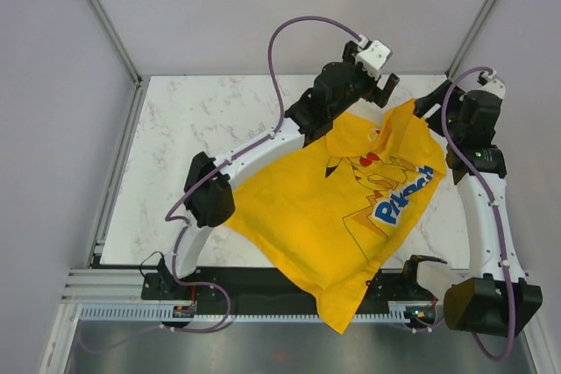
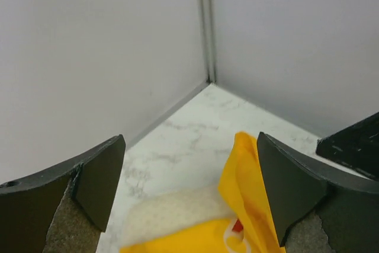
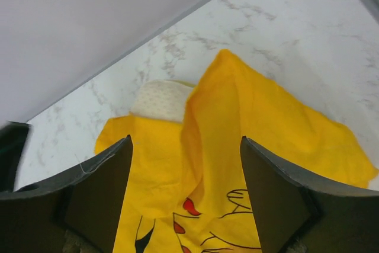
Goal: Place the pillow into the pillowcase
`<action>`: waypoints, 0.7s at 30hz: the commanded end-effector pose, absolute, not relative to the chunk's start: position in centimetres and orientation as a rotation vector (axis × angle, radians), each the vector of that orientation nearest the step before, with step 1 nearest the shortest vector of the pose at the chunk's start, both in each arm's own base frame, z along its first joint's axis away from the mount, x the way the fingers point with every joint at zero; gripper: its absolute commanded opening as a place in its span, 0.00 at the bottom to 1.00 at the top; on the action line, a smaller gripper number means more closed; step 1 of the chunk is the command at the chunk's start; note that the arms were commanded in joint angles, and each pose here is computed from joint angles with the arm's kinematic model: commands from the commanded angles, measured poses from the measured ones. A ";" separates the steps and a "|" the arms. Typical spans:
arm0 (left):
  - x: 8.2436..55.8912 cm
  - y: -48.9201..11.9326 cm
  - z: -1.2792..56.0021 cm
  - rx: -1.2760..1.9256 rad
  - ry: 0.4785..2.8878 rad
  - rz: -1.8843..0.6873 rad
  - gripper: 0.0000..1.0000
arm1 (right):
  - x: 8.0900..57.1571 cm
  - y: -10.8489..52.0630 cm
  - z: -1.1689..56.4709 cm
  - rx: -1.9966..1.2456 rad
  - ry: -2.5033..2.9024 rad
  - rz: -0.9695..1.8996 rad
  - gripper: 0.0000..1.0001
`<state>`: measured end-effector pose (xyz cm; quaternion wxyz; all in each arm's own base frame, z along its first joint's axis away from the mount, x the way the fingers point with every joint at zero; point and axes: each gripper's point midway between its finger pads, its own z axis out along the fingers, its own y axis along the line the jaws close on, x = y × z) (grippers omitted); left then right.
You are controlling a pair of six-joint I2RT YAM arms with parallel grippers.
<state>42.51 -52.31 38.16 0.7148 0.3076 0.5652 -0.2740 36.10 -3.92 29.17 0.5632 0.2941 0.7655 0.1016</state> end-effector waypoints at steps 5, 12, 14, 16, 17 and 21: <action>36.7 -37.6 32.0 0.346 1.780 -0.457 1.00 | 36.9 6.0 25.4 0.290 2.043 0.535 0.87; 30.9 -26.8 23.2 0.163 2.004 -0.385 1.00 | 35.4 10.9 20.2 0.263 2.159 0.556 0.98; 29.5 -24.7 21.4 0.139 2.057 -0.366 1.00 | 35.4 11.1 18.7 0.308 2.195 0.567 0.96; 28.5 -23.2 19.6 0.120 2.096 -0.347 1.00 | 35.8 11.3 17.2 0.374 2.233 0.583 0.94; 28.0 -22.8 19.8 0.109 2.085 -0.363 1.00 | 35.9 11.5 16.8 0.384 2.240 0.586 0.94; 27.0 -21.0 17.7 0.089 2.111 -0.329 1.00 | 37.2 10.7 15.9 0.470 2.223 0.517 0.93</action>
